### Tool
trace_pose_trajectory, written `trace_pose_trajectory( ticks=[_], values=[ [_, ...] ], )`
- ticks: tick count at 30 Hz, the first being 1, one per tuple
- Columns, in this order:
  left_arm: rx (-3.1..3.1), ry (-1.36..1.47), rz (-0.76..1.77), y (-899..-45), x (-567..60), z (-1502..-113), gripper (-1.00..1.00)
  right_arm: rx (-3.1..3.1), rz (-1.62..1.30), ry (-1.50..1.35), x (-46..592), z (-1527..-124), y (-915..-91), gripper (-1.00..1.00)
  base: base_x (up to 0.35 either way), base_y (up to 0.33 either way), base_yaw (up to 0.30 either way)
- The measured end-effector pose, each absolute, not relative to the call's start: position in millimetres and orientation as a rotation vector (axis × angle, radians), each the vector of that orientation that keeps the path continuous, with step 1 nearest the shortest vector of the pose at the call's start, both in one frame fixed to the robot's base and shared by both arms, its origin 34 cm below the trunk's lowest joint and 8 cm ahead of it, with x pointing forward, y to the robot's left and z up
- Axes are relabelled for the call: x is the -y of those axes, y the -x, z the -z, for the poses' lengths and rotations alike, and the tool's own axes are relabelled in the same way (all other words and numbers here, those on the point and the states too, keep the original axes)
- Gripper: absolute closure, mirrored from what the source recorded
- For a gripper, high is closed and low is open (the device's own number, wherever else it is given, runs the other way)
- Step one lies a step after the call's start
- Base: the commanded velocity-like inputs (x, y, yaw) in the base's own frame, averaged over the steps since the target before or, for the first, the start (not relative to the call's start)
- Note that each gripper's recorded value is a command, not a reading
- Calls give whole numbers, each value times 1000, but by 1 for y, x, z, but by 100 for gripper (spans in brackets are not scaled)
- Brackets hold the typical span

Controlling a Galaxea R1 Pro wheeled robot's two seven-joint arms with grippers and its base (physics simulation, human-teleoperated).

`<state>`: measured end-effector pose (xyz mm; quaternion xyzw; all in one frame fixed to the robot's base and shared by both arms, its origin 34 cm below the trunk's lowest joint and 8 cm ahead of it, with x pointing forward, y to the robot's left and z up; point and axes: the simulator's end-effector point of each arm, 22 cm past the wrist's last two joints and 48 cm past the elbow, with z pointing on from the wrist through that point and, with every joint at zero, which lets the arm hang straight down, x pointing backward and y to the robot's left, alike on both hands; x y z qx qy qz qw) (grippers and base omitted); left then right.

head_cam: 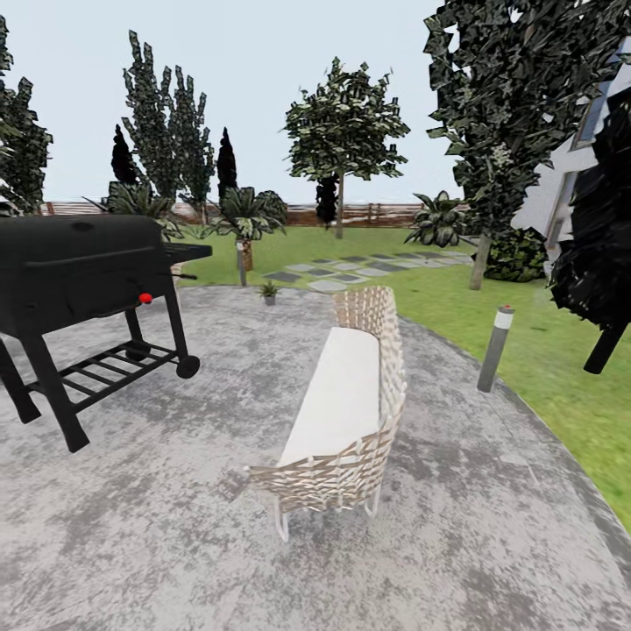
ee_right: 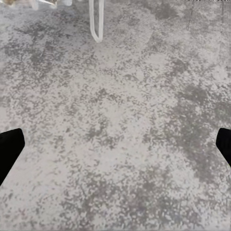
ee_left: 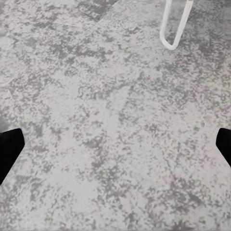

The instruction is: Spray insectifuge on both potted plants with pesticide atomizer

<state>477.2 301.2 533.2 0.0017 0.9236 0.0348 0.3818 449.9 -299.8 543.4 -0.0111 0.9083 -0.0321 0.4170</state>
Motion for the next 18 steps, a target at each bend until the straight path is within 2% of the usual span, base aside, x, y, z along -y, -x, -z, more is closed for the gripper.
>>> trace_pose_trajectory(
  ticks=[18],
  values=[
    [-2356,-4,-89,-477,-301,-533,-100,-2280,80,29,299,-543,-450,-100,0,331,0]
  ],
)
